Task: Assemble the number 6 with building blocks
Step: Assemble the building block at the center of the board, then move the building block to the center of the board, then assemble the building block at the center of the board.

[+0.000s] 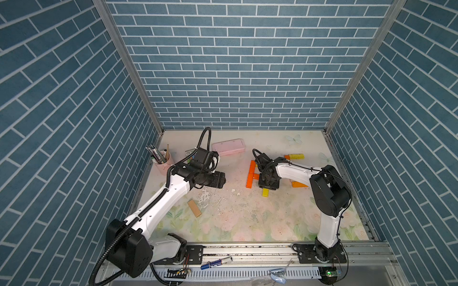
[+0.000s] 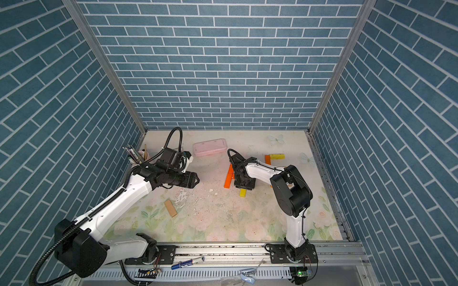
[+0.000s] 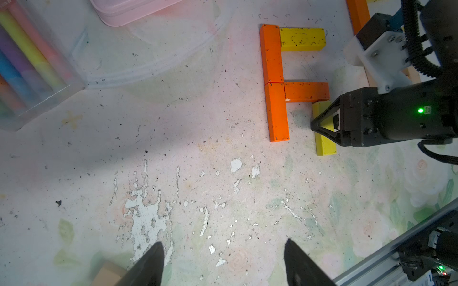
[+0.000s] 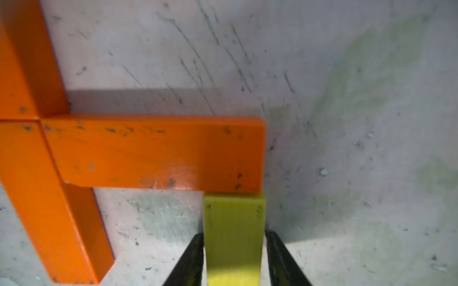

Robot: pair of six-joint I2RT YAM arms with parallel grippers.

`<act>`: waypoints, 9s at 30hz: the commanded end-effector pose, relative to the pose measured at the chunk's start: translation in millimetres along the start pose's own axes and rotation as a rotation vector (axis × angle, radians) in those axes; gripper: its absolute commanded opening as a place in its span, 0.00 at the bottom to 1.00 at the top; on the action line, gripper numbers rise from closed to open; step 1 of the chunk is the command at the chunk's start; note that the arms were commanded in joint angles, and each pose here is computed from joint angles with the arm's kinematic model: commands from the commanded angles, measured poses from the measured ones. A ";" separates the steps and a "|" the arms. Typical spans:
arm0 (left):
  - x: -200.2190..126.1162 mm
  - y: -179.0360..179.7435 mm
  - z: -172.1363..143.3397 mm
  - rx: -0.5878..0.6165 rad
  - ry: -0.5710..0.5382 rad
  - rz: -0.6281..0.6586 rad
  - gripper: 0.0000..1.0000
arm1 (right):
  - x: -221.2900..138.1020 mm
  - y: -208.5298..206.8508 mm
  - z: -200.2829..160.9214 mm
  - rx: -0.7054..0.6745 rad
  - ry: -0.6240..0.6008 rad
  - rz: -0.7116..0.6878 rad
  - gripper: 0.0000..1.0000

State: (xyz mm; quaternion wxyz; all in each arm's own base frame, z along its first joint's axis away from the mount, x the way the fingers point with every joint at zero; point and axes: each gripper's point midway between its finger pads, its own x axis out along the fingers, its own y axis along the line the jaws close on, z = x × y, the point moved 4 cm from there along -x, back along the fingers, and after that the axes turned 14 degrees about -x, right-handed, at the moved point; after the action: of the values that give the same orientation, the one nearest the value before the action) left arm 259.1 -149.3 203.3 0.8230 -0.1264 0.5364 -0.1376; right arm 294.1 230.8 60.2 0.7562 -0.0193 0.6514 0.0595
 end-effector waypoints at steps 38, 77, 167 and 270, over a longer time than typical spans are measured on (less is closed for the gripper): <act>31.1 128.7 -110.0 -0.702 0.010 0.567 0.68 | -129.4 46.2 -14.8 -0.378 -0.600 0.310 0.56; 132.8 -11.6 -85.0 -0.713 0.240 0.139 0.54 | -131.3 -23.0 0.9 -0.251 -0.619 0.223 0.54; 13.0 148.4 -20.6 -0.788 0.035 0.174 0.91 | -13.2 89.2 -56.6 -1.567 -0.141 -0.227 0.42; 176.7 -94.5 -60.0 0.343 0.217 0.112 0.43 | -132.1 -66.3 -12.5 -0.427 -0.691 0.059 0.43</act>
State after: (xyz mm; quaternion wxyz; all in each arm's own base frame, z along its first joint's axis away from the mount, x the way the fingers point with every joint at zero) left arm 260.4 -301.3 63.8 0.7767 0.0610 0.5957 -0.1954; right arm 273.9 158.1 188.6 0.9068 -0.1555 0.3214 0.2240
